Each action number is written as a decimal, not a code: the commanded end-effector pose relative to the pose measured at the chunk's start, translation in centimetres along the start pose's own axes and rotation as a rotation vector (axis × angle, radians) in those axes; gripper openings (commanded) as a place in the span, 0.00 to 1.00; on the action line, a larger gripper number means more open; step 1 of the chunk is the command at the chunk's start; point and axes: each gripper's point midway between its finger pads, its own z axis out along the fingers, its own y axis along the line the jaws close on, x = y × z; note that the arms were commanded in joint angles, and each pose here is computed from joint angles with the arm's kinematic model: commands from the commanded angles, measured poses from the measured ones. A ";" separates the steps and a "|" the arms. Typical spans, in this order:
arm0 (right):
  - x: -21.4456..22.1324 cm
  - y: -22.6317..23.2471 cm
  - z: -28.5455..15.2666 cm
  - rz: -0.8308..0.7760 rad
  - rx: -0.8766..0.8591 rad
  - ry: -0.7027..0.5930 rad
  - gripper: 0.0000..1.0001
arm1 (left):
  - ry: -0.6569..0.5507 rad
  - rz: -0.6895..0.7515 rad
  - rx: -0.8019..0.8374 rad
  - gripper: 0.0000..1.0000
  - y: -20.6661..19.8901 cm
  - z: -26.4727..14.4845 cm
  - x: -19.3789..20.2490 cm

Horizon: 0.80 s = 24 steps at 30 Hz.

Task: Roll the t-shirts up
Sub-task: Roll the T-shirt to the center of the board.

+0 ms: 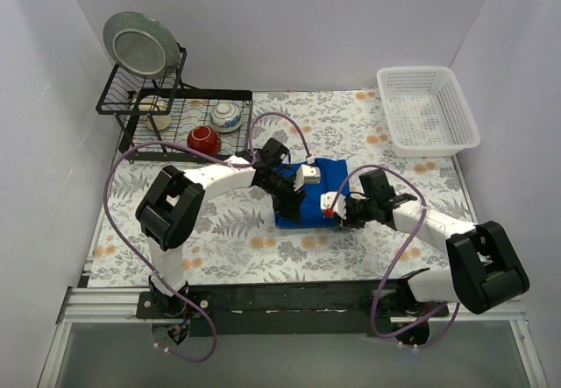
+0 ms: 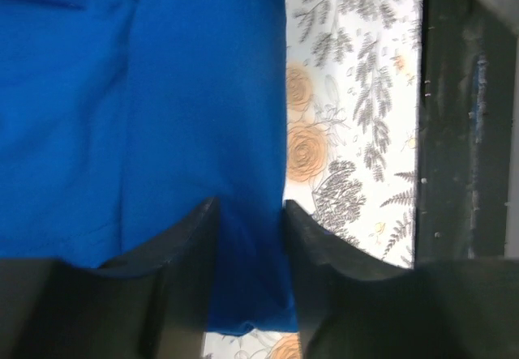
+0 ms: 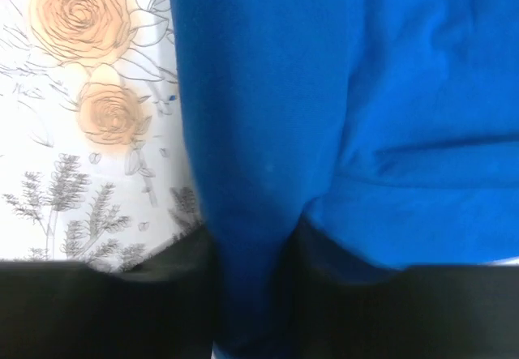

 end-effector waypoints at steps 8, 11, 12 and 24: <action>-3.7 -2.2 0.1 0.103 -0.102 -0.066 0.01 | -0.127 0.304 -0.310 0.67 0.3 -4.6 -1.3; -3.8 -2.2 0.2 0.104 -0.101 -0.069 0.01 | -0.101 0.308 -0.312 0.69 1.0 -3.8 -0.4; -3.6 -2.2 0.4 0.121 -0.106 -0.064 0.01 | -0.092 0.309 -0.304 0.74 1.0 -3.6 0.1; -3.6 -1.5 1.0 0.247 -0.193 -0.054 0.01 | -0.010 0.333 -0.306 0.28 1.3 -2.2 3.9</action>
